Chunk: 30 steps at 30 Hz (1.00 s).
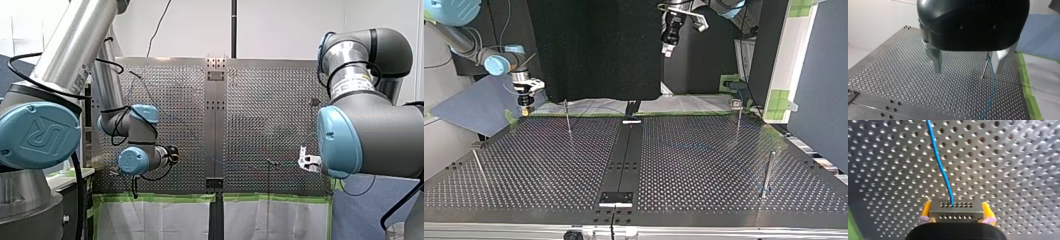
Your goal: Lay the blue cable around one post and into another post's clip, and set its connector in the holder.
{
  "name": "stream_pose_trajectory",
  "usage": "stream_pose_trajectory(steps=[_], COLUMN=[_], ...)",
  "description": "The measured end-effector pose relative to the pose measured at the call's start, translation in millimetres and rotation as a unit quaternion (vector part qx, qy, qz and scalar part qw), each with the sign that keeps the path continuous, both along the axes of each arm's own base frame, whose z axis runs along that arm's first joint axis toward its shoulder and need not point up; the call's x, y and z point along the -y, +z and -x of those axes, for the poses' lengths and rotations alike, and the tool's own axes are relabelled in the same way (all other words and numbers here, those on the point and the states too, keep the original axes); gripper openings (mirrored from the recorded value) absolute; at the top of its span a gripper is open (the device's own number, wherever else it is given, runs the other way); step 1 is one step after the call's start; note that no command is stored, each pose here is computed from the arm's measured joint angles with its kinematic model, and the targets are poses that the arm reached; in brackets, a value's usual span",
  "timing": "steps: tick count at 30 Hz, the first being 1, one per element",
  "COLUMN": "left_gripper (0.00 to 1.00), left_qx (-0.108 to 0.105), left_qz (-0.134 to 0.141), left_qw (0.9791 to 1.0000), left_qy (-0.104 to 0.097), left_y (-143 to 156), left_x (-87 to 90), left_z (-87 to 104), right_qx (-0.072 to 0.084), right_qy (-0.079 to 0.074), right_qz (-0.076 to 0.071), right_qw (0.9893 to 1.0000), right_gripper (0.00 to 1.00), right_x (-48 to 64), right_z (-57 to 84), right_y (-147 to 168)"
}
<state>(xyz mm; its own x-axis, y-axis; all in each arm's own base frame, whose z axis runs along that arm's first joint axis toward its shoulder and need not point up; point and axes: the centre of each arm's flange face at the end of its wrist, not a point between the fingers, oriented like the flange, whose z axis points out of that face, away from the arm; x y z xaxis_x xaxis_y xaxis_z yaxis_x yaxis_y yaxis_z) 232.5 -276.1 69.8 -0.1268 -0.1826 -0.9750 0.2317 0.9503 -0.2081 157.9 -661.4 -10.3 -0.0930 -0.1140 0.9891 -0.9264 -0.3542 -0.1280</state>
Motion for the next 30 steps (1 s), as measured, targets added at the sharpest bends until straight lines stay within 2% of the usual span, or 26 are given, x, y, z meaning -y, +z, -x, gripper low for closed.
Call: stream_pose_trajectory(steps=[9, 18, 24, 30], left_gripper=[1.00, 1.00, 1.00, 1.00], left_qx=[0.012, 0.017, 0.017, 0.017], left_qz=[0.024, 0.031, 0.031, 0.032], left_qw=[0.9996, 0.9994, 0.9994, 0.9993], left_qy=[-0.003, -0.003, -0.003, -0.003], left_y=[7.0, 10.2, 10.2, 10.3], left_x=[11.3, 16.5, 16.5, 16.6], left_z=[-11.8, -17.3, -17.3, -17.3], right_qx=[0.000, 0.000, 0.003, 0.006], right_qy=[0.000, 0.010, 0.008, 0.006], right_qz=[0.019, 0.042, 0.046, 0.045], right_qw=[0.9998, 0.9991, 0.9989, 0.9989], right_gripper=[0.00, 0.00, 0.00, 0.00], right_x=[-9.7, -22.7, -33.6, -38.4], right_z=[-2.0, -17.3, -26.6, -35.3], right_y=[29.7, 63.8, 86.0, 114.4])
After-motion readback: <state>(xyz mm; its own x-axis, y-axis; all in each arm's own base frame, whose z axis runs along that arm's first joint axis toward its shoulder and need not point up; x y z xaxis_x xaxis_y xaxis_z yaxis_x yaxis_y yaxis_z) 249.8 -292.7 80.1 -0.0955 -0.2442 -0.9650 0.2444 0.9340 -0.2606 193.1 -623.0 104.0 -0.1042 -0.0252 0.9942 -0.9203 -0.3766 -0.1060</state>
